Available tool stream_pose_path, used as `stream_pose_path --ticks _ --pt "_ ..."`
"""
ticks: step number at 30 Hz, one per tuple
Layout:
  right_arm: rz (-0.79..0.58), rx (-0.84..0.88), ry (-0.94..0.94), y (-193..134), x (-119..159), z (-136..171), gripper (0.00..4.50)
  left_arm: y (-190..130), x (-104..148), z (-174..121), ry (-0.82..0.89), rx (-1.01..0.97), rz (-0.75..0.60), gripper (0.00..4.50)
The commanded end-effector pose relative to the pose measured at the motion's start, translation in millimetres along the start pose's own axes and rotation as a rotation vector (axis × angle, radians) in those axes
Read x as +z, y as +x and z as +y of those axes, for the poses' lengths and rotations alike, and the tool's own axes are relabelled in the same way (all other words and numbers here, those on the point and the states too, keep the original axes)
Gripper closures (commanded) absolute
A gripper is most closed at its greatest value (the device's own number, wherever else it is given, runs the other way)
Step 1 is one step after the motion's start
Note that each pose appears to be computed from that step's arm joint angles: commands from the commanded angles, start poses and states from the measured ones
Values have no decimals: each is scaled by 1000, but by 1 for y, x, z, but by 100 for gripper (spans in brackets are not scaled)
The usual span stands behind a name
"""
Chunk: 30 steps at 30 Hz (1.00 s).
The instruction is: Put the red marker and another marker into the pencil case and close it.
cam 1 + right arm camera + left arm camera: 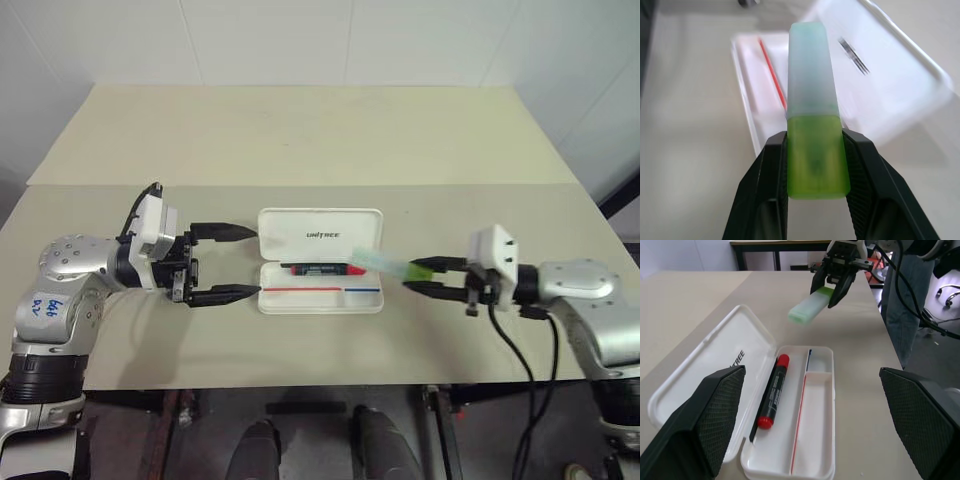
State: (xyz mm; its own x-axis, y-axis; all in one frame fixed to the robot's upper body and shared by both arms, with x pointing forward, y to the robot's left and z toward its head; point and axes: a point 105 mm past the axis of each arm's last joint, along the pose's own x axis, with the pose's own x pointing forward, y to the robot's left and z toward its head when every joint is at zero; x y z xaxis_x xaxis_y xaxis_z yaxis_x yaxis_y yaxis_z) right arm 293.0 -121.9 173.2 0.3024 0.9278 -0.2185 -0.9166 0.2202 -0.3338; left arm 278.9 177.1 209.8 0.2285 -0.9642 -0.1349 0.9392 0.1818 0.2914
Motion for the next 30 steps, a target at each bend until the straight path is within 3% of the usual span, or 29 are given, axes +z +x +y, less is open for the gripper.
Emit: stream_pose_path --ticks 1,12,30 --pt "-45 107 -28 32 10 12 339 -18 5 1 52 29 35 0" --pt "-59 229 -30 87 8 16 339 -42 -13 -5 29 44 131 0" --pt "-3 289 -33 105 -17 14 339 -38 -11 -8 29 61 119 0"
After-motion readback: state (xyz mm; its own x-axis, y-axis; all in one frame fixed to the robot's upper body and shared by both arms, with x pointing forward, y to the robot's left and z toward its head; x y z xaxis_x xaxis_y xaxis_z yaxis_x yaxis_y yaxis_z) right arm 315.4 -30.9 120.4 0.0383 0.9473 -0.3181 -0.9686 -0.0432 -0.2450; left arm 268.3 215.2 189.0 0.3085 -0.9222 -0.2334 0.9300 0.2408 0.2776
